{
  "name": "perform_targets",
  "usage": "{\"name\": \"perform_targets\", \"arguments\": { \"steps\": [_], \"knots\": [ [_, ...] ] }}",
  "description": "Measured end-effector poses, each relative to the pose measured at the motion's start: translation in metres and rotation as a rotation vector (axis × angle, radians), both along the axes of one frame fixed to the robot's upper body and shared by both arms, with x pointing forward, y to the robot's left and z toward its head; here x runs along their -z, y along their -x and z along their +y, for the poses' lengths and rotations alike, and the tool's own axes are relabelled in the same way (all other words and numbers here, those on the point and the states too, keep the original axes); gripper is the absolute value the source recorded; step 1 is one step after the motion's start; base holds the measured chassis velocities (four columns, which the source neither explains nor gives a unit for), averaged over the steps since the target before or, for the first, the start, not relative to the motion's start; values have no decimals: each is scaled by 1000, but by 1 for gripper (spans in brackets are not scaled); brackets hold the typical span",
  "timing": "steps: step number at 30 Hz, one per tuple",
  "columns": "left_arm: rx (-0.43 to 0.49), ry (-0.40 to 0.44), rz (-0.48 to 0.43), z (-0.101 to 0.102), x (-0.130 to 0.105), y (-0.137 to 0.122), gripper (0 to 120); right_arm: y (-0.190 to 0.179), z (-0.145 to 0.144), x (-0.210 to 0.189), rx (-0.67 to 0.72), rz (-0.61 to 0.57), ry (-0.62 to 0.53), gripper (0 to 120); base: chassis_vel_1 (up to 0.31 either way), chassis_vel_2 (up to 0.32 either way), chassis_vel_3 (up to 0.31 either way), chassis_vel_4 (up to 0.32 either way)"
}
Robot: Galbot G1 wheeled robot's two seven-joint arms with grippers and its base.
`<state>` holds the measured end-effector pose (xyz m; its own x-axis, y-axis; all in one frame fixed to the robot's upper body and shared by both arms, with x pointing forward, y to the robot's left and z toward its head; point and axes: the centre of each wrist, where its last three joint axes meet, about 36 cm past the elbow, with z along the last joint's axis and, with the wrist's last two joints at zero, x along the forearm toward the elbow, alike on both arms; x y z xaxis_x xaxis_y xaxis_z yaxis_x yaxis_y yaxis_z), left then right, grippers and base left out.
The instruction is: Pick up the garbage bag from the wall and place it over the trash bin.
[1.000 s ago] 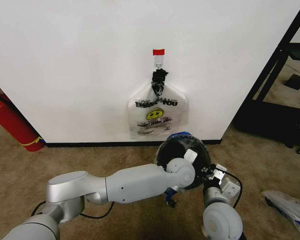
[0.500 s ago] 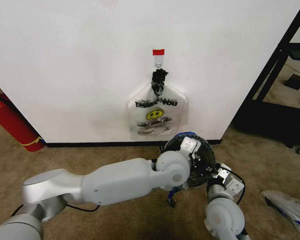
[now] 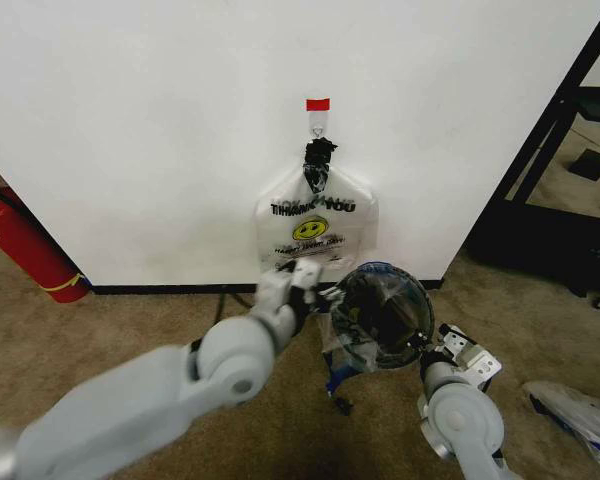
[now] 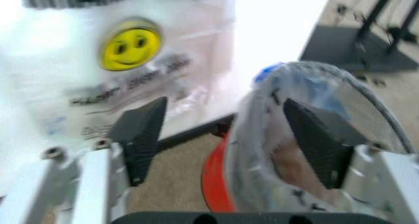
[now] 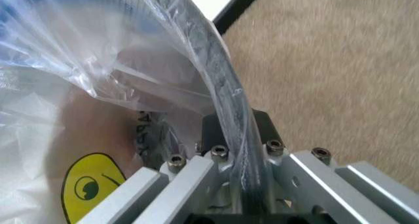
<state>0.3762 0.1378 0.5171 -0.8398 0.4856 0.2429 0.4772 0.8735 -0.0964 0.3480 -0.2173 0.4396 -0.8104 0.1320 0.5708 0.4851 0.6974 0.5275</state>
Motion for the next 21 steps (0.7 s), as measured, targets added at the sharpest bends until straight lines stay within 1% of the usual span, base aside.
{"name": "perform_targets", "arguments": {
  "steps": [1, 2, 3, 5, 6, 7, 8, 13, 16, 17, 19, 21],
  "knots": [
    [-25, 12, -16, 8, 13, 2, 82, -1, 1, 1, -5, 12, -26, 0, 0, 0, 0, 0],
    [-38, 15, -25, 11, 19, 2, 84, -2, 1, 1, -7, 18, -35, 0, 0, 0, 0, 0],
    [-77, 25, -47, 18, 32, 3, 86, -4, 3, 2, -10, 35, -56, 0, 0, 0, 0, 0],
    [-119, 41, -58, 25, 46, 7, 87, -7, 5, 2, -13, 52, -82, 0, 0, 0, 0, 0],
    [-143, 53, -61, 30, 57, 11, 90, -10, 7, 2, -12, 62, -97, 0, 0, 0, 0, 0],
    [-154, 62, -58, 33, 64, 15, 91, -13, 8, 2, -8, 66, -104, 0, 0, 0, 0, 0],
    [-154, 62, -58, 33, 64, 15, 91, -13, 8, 2, -8, 66, -104, 0, 0, 0, 0, 0],
    [-183, 100, 2, 48, 110, 50, 98, -21, 9, -2, 4, 70, -130, 0, 0, 0, 0, 0],
    [-186, 116, 5, 49, 121, 56, 98, -21, 9, -3, 1, 74, -132, 0, 0, 0, 0, 0],
    [-189, 124, -14, 49, 130, 60, 98, -21, 9, -3, 1, 80, -132, 0, 0, 0, 0, 0],
    [-208, 140, -54, 48, 140, 63, 100, -22, 13, -3, -3, 99, -141, 0, 0, 0, 0, 0],
    [-218, 148, -63, 47, 142, 63, 100, -22, 15, -2, -4, 105, -145, 0, 0, 0, 0, 0]
  ]
}}
